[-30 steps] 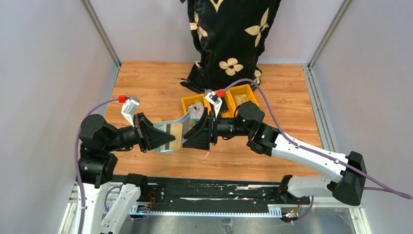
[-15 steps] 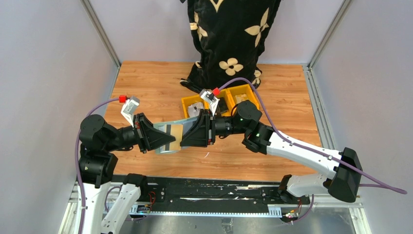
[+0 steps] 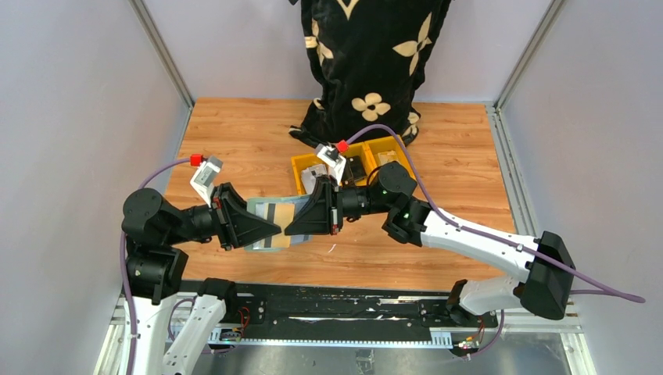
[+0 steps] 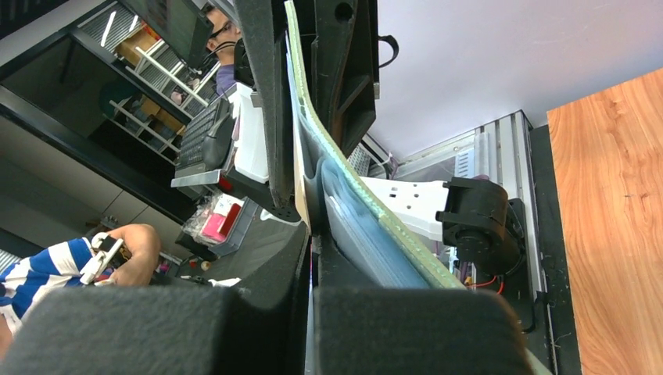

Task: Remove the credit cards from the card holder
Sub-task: Remove the credit card from the card holder.

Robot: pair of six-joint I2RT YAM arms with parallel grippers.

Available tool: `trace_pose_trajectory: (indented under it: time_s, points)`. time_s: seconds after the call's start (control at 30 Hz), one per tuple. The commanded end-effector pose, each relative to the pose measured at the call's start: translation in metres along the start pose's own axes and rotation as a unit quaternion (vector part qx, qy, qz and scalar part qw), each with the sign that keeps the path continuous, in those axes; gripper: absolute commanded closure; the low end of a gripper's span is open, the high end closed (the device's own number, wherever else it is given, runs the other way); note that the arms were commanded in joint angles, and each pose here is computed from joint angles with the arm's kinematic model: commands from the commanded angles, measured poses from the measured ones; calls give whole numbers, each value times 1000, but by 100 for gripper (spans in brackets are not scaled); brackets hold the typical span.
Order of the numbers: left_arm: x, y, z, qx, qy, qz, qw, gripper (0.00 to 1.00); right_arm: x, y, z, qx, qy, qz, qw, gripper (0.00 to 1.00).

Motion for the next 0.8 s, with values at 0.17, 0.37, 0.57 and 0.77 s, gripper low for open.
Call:
trace_pose_trajectory:
  time_s: [0.17,0.37,0.57,0.77]
  points:
    - [4,4,-17,54,25,28,998,81,3,17,19,-39,34,-31,998,100]
    - [3,3,-16,50,25,26,998,93,7,24,25,-40,42,-31,998,100]
    - [0,3,-17,43,18,19,999,100,9,23,29,-56,42,-27,997,78]
    - [0,4,-19,43,15,18,999,100,-2,21,42,-72,55,-41,995,76]
Point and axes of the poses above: each gripper's point midway between its finger pads, its own y axis back along the fingers, its own z axis along the line the jaws close on, x = y × z, the point moved 4 cm from there along y, back along the fingers, and after that the axes turned 9 degrees about -y, right-handed, at the moved point
